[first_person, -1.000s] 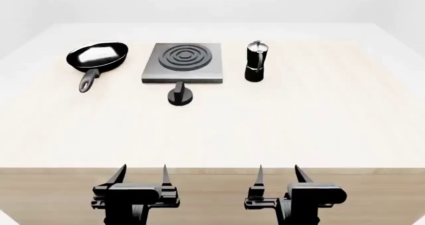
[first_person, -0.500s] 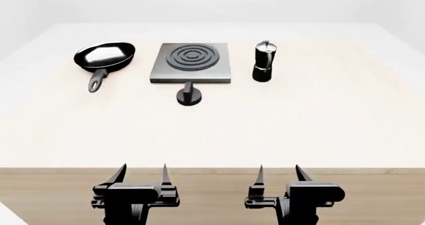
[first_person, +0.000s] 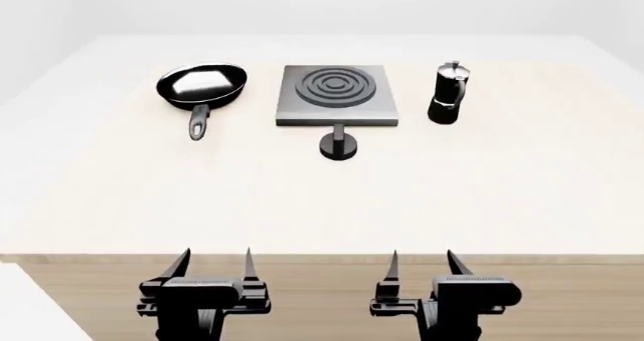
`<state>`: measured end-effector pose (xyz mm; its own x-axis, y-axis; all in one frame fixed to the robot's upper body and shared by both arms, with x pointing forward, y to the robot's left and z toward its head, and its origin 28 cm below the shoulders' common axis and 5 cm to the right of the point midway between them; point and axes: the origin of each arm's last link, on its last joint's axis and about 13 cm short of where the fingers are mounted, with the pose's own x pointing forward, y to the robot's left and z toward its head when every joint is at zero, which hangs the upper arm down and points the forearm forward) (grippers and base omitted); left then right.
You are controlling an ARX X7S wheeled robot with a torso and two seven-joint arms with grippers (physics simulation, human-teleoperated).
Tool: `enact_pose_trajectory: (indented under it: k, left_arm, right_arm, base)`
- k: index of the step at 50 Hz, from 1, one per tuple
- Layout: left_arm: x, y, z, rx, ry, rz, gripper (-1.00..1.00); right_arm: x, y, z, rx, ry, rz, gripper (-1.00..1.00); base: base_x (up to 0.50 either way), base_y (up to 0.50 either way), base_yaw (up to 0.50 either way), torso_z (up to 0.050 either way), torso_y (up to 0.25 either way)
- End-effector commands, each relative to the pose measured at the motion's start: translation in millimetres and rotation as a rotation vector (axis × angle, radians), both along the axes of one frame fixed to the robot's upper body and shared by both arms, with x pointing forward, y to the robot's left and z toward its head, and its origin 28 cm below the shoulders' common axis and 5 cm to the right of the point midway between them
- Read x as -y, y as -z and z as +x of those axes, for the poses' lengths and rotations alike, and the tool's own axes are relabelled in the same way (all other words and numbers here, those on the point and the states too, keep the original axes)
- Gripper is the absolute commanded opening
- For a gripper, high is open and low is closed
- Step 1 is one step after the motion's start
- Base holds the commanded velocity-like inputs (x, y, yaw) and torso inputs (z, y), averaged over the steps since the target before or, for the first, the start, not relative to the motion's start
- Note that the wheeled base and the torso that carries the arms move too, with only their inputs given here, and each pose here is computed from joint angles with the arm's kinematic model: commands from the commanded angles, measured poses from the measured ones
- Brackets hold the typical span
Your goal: Turn on the stove and put the frying pan on it.
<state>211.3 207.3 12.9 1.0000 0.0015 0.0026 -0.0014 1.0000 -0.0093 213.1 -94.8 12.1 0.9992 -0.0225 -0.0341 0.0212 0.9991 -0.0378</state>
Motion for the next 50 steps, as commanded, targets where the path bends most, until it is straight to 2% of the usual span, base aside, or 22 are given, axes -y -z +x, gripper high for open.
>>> enact_pose_trajectory:
  k: [1,9,50]
  left_arm:
    - [0.8,-0.1,0.2,-0.001,0.003,-0.002,1.00]
    - [1.4,0.1,-0.3,0.001,0.005,0.004,1.00]
    - [1.0,0.0,0.3,-0.003,0.004,-0.007,1.00]
  right_arm:
    - [0.8,0.0,0.0,-0.001,0.007,0.002,1.00]
    - [0.4,-0.6,0.0,-0.003,-0.002,-0.001,1.00]
    - [0.1,0.7,0.6,-0.011,-0.004,-0.005,1.00]
  base:
    - [0.00,0.00,0.00,0.000,0.000]
    - [0.16,0.00,0.00,0.000,0.000]
    - [0.50,0.00,0.00,0.000,0.000]
